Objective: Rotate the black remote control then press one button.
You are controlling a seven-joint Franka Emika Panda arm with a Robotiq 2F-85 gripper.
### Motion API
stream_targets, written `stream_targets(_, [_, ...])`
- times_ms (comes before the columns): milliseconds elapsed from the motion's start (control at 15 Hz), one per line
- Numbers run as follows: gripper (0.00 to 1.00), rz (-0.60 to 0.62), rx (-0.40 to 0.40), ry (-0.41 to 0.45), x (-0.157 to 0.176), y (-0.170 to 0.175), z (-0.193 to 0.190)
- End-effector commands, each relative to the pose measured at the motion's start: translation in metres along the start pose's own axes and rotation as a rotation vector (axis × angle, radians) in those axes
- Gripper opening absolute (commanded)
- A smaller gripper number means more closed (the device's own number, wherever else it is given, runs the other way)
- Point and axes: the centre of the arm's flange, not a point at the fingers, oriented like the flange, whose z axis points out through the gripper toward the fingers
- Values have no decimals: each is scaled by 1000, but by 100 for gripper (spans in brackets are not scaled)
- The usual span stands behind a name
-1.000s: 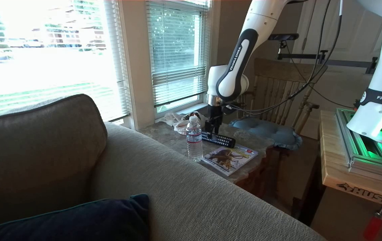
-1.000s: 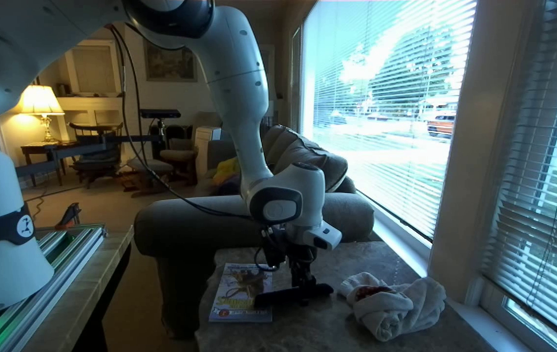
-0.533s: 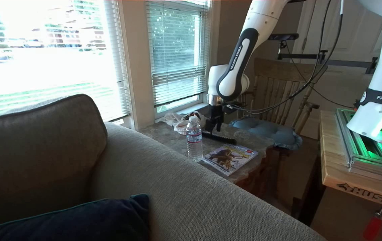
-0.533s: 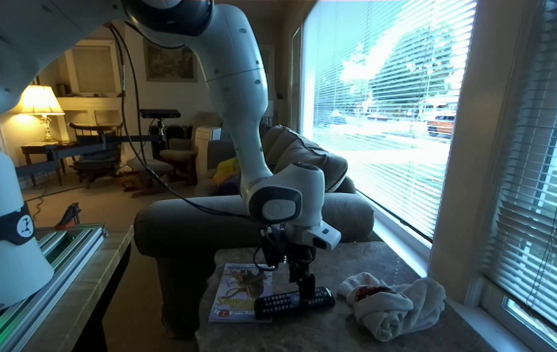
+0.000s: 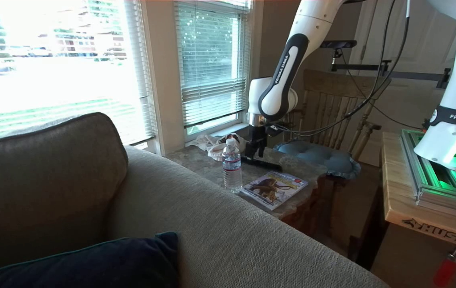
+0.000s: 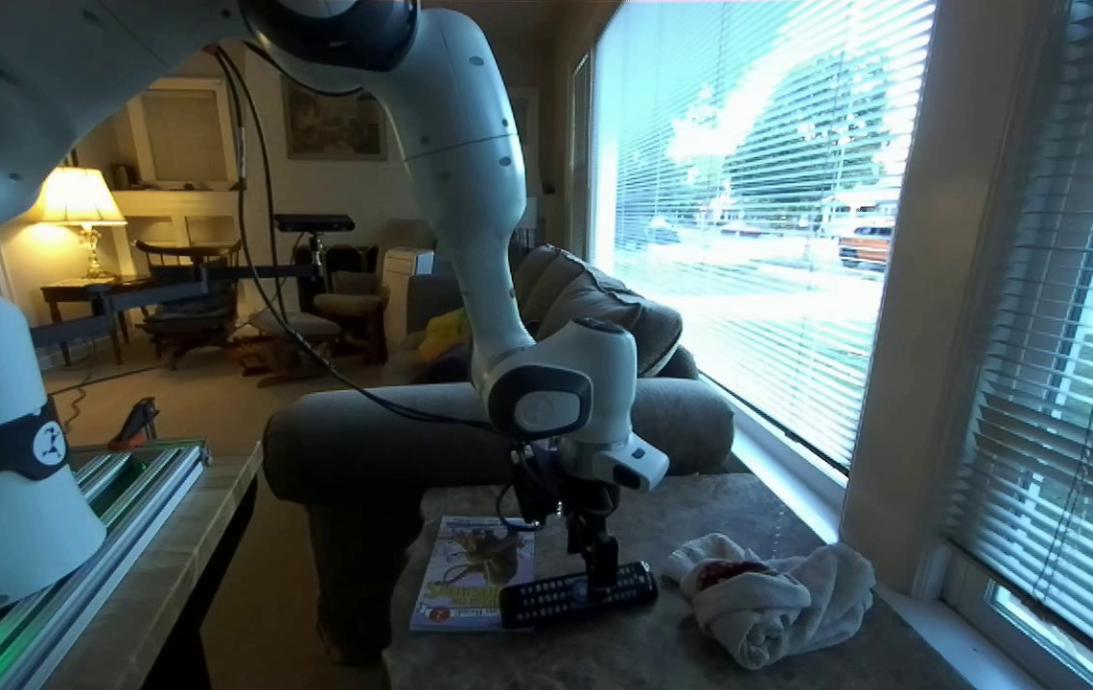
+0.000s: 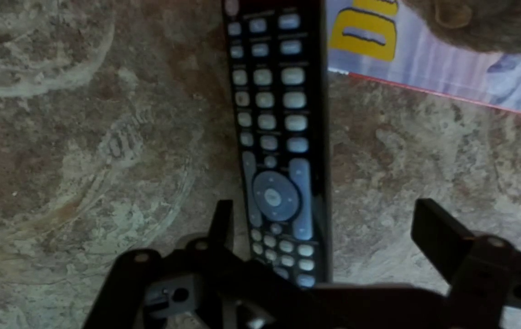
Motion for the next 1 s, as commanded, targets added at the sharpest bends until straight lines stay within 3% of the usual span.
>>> stream_targets(0, [100,0,-1,-18,-4,-3,2])
stream_targets(867, [100,-9,-12,-33,-5,-6,21])
stream_targets(933, [78,-9,-12,-34,-5,-6,22])
